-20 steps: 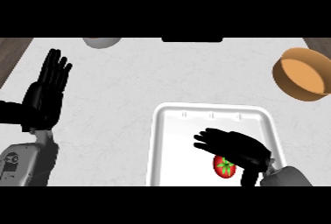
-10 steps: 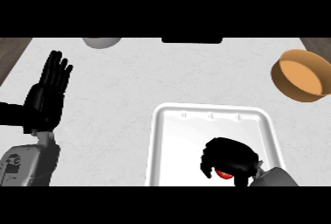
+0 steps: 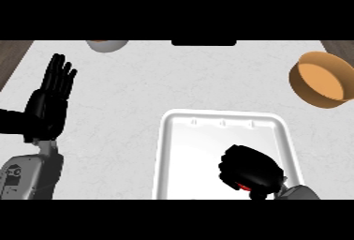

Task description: Pick the tomato from the tray and place it in the pot

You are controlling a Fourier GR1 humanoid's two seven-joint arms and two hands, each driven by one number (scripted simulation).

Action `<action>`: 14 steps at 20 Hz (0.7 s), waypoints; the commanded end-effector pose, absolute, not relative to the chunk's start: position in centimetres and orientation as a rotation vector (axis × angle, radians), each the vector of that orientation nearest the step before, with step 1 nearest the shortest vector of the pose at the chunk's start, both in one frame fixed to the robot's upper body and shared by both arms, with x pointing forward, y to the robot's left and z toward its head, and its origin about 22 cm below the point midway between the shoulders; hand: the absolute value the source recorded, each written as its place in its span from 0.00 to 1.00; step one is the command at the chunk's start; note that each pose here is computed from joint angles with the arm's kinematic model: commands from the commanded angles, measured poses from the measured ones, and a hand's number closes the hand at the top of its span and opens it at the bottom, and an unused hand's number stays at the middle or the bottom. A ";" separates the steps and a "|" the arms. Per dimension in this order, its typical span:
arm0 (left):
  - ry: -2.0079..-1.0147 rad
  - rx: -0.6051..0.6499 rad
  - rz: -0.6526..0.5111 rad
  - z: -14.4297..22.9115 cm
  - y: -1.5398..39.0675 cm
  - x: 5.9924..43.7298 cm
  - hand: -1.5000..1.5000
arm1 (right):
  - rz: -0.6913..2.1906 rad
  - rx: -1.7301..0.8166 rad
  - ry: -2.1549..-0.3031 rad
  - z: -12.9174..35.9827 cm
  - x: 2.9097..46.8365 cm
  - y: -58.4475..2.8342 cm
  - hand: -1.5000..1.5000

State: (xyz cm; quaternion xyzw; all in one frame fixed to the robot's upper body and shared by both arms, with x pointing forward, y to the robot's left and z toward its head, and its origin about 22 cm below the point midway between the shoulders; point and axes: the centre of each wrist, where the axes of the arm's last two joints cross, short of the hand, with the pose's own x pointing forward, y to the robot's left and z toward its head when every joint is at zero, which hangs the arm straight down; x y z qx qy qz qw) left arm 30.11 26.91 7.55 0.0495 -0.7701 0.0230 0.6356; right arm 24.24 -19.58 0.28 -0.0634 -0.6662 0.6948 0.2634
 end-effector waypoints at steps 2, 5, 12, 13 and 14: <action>-1.751 0.123 0.056 6.2 27.6 29.7 0.50 | 1.642 -0.400 -1.733 2.0 23.9 -14.4 1.00; -1.757 0.128 0.040 7.0 27.2 30.3 0.50 | 1.493 -0.589 -1.627 4.6 25.3 -11.5 1.00; -1.768 0.125 0.041 7.4 27.2 30.1 0.50 | 1.089 -0.944 -1.678 13.3 25.3 -10.6 1.00; -1.742 0.119 0.045 7.6 27.8 30.0 0.50 | 1.056 -1.009 -1.668 14.3 24.8 -11.4 1.00; -1.743 0.105 0.062 7.9 27.4 30.2 0.50 | 1.022 -1.057 -1.639 13.9 25.3 -11.2 1.00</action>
